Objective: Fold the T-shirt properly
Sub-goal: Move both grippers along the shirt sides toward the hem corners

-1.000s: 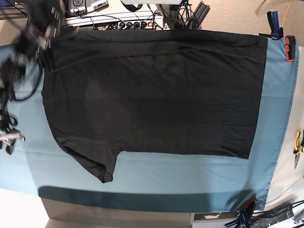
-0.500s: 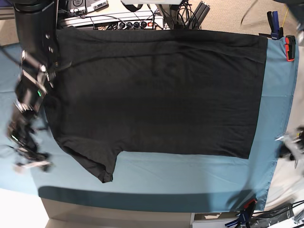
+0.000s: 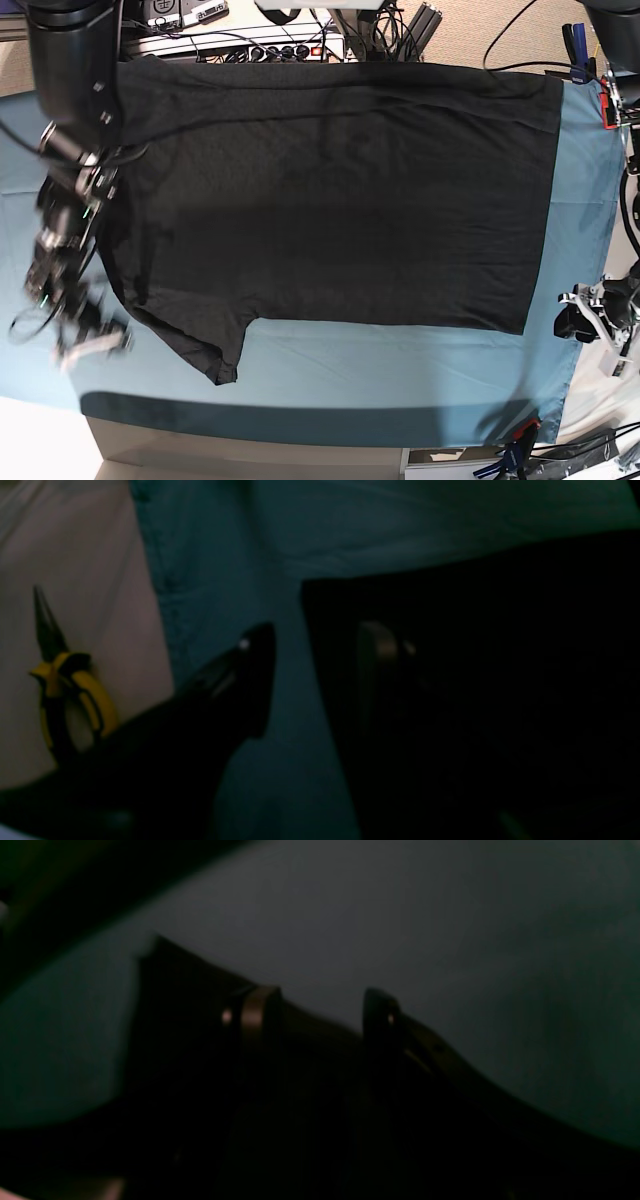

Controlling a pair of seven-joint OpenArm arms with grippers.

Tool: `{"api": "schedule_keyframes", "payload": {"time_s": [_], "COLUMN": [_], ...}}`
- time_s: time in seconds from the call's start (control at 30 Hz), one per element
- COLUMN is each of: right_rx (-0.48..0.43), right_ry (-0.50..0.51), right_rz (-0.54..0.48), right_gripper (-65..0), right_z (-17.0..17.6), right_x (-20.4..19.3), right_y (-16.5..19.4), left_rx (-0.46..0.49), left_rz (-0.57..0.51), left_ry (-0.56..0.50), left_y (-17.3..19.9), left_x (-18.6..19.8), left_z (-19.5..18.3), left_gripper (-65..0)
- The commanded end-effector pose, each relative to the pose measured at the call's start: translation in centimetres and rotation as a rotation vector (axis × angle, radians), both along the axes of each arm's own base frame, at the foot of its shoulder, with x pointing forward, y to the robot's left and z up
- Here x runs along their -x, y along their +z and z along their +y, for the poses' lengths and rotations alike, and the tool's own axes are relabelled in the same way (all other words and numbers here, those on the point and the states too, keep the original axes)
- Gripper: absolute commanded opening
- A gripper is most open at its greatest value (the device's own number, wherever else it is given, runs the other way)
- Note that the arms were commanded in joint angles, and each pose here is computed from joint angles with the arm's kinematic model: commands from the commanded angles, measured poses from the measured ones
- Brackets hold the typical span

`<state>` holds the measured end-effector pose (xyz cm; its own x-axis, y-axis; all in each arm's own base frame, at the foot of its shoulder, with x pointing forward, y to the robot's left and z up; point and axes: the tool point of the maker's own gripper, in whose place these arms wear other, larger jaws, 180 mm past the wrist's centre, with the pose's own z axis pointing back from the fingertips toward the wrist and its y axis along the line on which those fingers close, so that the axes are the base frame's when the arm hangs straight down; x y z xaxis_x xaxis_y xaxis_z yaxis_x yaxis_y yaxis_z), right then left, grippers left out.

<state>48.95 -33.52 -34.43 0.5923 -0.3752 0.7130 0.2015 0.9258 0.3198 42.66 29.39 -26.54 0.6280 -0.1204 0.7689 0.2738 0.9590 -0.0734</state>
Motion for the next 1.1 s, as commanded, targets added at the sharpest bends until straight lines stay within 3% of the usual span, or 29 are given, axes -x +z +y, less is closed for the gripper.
{"api": "schedule_keyframes", "payload": {"time_s": [0.0, 0.17, 0.3, 0.47, 0.67, 1.07], "right_rx": [0.024, 0.115, 0.158, 0.163, 0.077, -0.046], "right_ry": [-0.018, -0.018, -0.020, -0.020, -0.030, 0.074], "right_rz": [-0.082, -0.049, -0.071, -0.072, -0.087, -0.129], "right_gripper": [-38.6, -38.6, -38.6, -38.6, -38.6, -38.6], "right_z": [-1.3, -2.2, -2.7, -2.7, -1.9, 0.9], "right_x": [-1.2, 0.8, 0.9, 1.0, 0.9, 0.6], "right_y": [2.6, -0.3, -0.4, -0.7, -0.5, 0.2], "left_rx": [-0.002, -0.002, -0.002, -0.002, -0.002, -0.002], "left_rz": [-0.067, -0.066, -0.066, -0.066, -0.066, -0.066], "left_ry": [0.006, 0.006, 0.006, 0.006, 0.006, 0.006], "left_y": [2.6, 2.6, 2.6, 2.6, 2.6, 2.6], "left_x": [-0.9, -0.9, -0.9, -0.9, -0.9, -0.9], "left_z": [0.7, 0.7, 0.7, 0.7, 0.7, 0.7], "left_gripper": [-36.7, -36.7, -36.7, -36.7, -36.7, -36.7]}}
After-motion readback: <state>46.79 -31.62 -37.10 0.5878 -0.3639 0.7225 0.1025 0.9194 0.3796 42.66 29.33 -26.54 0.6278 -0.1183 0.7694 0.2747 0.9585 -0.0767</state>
